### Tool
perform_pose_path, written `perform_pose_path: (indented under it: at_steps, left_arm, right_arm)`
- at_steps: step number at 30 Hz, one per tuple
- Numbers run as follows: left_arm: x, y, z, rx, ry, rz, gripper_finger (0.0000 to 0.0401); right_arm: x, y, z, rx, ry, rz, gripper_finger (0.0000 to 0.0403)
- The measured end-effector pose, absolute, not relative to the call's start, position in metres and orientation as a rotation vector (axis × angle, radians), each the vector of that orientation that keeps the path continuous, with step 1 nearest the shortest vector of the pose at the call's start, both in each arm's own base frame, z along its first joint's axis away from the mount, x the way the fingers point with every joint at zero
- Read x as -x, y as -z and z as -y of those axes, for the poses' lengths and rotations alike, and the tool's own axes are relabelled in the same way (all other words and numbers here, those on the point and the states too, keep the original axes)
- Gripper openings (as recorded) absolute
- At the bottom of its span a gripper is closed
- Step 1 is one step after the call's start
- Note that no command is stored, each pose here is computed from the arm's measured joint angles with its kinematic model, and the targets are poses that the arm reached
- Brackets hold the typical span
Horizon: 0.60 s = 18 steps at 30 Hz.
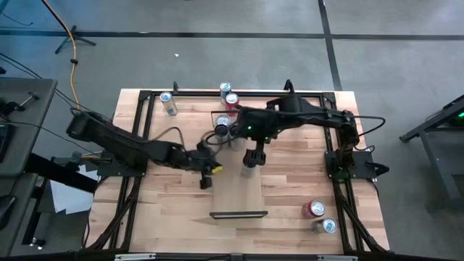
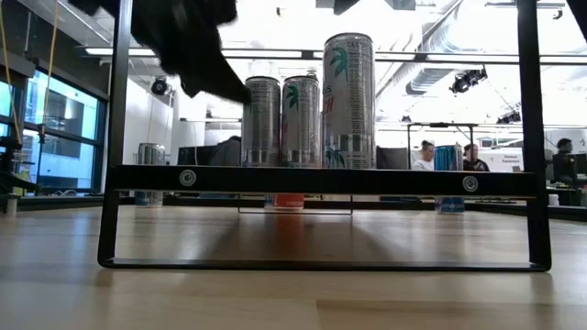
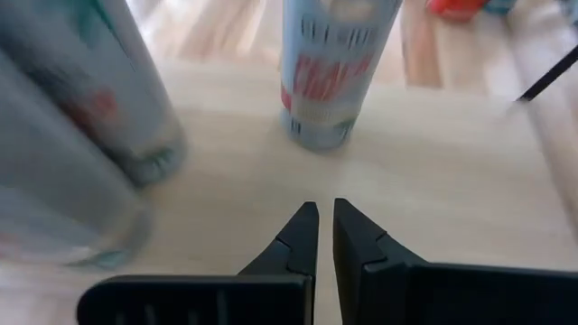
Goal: Place canned beverage on shelf
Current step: Put the white pink soda can on the shelf
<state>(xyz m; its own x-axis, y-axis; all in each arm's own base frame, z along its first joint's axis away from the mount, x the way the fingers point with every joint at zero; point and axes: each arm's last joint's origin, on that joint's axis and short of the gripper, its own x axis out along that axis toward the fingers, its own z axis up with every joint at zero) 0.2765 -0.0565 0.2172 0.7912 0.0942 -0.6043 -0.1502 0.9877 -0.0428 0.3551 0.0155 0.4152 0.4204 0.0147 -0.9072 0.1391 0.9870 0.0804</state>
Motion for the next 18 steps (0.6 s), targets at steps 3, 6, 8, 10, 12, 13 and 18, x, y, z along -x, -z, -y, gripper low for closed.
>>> perform_pose_path:
  at_steps: [3,6,8,10,12,13,18]
  left_arm:
    - [-0.259,-0.244,0.052,0.098,-0.118,-0.572,0.0000]
    - [-0.239,-0.271,0.048,0.124,-0.107,-0.485,0.0000]
    - [-0.225,-0.287,0.045,0.149,-0.104,-0.419,0.0000]
    - [-0.212,-0.300,0.041,0.172,-0.127,-0.362,0.0000]
    - [-0.199,-0.309,0.038,0.180,-0.159,-0.322,0.0000]
    - [-0.193,-0.311,0.036,0.177,-0.177,-0.313,0.0000]
    - [-0.171,-0.325,0.031,0.180,-0.246,-0.233,0.0000]
  right_arm:
    - [-0.350,-0.419,-0.015,-0.157,0.105,-1.130,0.0392]
    - [-0.340,-0.418,-0.016,-0.141,0.132,-1.157,0.0392]
    - [-0.333,-0.415,-0.019,-0.125,0.132,-1.176,0.0392]
    - [-0.326,-0.412,-0.022,-0.114,0.119,-1.176,0.0392]
    - [-0.316,-0.410,-0.026,-0.119,0.112,-1.164,0.0392]
    - [-0.310,-0.408,-0.028,-0.129,0.109,-1.150,0.0392]
    - [-0.281,-0.396,-0.044,-0.255,0.093,-1.009,0.0392]
